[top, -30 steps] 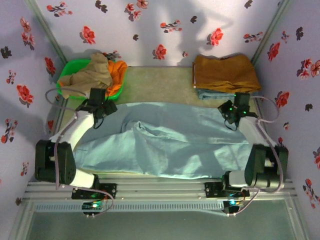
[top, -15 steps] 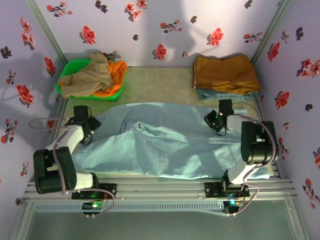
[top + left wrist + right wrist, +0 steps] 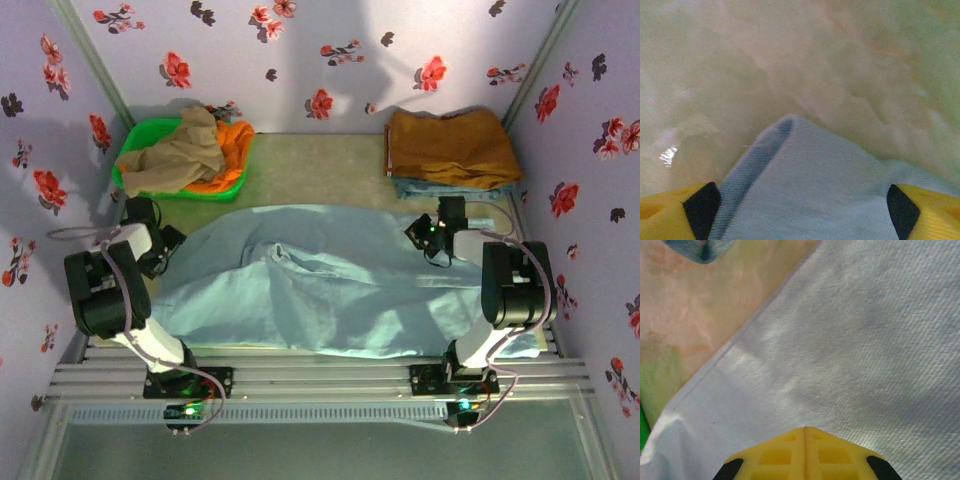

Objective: Fold and stack the trousers

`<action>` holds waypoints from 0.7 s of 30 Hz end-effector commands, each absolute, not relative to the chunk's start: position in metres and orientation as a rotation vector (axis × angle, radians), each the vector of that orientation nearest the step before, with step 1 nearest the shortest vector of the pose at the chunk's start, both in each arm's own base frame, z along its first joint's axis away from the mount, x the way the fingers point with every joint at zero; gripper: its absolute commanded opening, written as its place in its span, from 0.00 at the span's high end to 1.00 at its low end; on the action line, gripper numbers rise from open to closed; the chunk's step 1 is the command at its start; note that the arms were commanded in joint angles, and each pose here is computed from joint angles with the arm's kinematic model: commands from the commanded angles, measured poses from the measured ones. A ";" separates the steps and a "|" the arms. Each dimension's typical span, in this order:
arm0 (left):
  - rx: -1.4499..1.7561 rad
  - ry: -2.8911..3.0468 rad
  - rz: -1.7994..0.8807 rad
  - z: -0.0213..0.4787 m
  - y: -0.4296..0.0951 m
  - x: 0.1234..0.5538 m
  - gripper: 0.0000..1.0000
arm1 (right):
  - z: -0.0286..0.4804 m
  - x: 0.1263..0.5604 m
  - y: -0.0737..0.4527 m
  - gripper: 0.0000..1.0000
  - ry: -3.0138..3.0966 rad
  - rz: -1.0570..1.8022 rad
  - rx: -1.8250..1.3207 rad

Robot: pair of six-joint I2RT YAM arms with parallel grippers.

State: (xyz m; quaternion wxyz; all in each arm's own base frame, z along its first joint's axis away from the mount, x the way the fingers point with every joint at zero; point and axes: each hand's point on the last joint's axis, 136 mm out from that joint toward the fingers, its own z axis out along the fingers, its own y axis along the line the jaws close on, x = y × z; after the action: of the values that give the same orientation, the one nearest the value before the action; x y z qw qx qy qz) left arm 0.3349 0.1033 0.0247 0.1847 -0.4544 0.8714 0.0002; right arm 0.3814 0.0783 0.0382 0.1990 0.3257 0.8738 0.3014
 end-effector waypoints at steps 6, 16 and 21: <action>-1.200 2.477 0.050 0.040 0.110 0.342 0.81 | 0.037 0.379 0.080 0.95 2.434 0.854 0.908; -0.968 2.366 -0.022 0.147 0.096 0.381 1.00 | 0.040 0.382 0.068 0.99 2.350 0.917 0.987; -0.811 2.352 -0.011 0.189 0.095 0.402 1.00 | 0.038 0.382 0.068 1.00 2.351 0.919 0.992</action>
State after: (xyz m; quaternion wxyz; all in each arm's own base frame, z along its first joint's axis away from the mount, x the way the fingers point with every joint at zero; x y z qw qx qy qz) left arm 0.3976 0.0947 0.1659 0.3100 -0.3515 0.8832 -0.0150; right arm 0.3823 0.0650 0.0343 0.2113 0.3566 0.8525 0.3185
